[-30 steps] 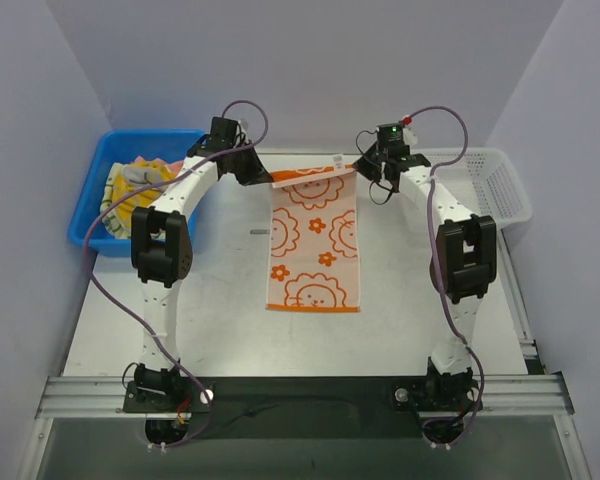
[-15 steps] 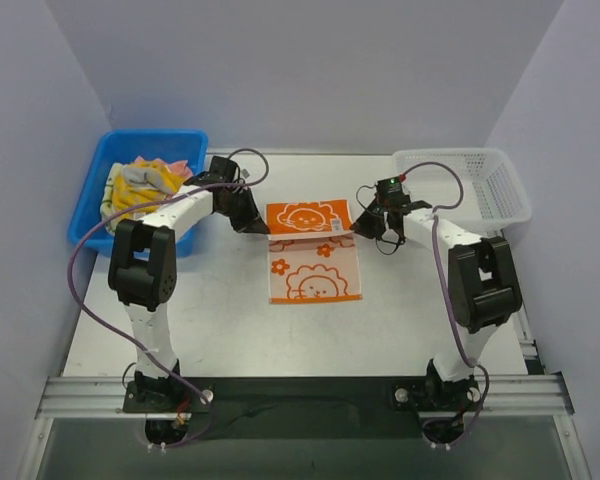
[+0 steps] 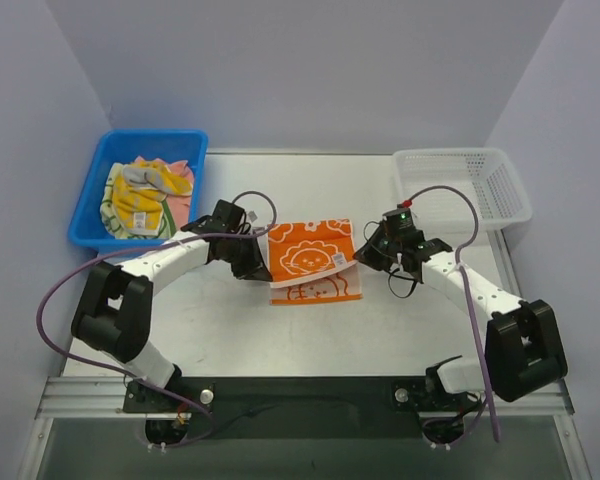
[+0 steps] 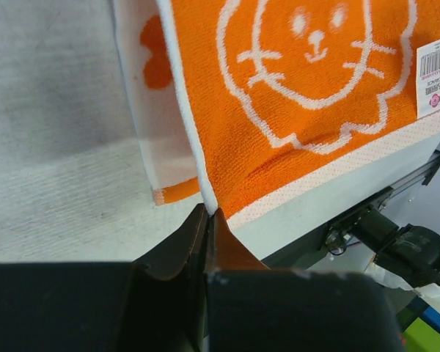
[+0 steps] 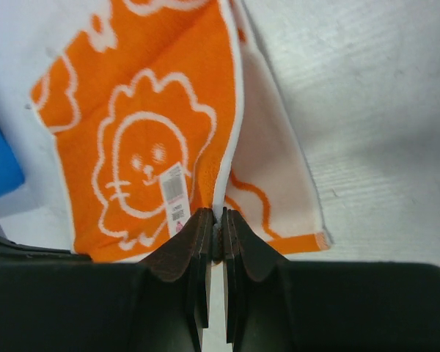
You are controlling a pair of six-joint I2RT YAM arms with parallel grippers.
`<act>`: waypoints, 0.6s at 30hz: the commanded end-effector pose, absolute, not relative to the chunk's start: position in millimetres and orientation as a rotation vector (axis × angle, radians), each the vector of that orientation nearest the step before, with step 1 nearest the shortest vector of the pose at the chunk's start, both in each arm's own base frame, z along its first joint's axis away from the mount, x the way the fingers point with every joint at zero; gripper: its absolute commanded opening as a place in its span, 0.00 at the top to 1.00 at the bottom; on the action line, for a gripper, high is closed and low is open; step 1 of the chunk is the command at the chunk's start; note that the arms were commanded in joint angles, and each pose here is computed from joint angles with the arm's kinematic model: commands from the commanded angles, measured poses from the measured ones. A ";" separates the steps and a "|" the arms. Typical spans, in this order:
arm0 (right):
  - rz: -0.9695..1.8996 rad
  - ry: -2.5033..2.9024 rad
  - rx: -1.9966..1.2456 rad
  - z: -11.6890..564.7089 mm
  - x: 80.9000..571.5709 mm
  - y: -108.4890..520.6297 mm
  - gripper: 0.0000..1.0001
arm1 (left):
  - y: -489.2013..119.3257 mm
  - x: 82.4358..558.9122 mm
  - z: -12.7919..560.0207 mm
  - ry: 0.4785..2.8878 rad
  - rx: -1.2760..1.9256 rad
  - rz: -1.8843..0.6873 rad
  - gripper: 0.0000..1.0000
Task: Fold and stack the towels
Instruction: Fold the towel
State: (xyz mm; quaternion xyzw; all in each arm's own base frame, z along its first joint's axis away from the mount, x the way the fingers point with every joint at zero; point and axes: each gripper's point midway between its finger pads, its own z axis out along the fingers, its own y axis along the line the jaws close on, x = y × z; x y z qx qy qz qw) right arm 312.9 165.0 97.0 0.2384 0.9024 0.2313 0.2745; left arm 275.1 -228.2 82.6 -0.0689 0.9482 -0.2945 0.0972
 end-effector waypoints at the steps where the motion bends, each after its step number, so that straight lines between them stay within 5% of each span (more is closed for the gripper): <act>1: 0.526 2.516 0.680 58.4 286.9 154.2 1.00 | -226.0 279.6 68.9 2.763 -0.263 -0.845 1.00; 18: 0.452 2.597 0.709 7.4 263.7 147.9 1.00 | -225.6 262.2 18.8 2.849 -0.258 -0.723 1.00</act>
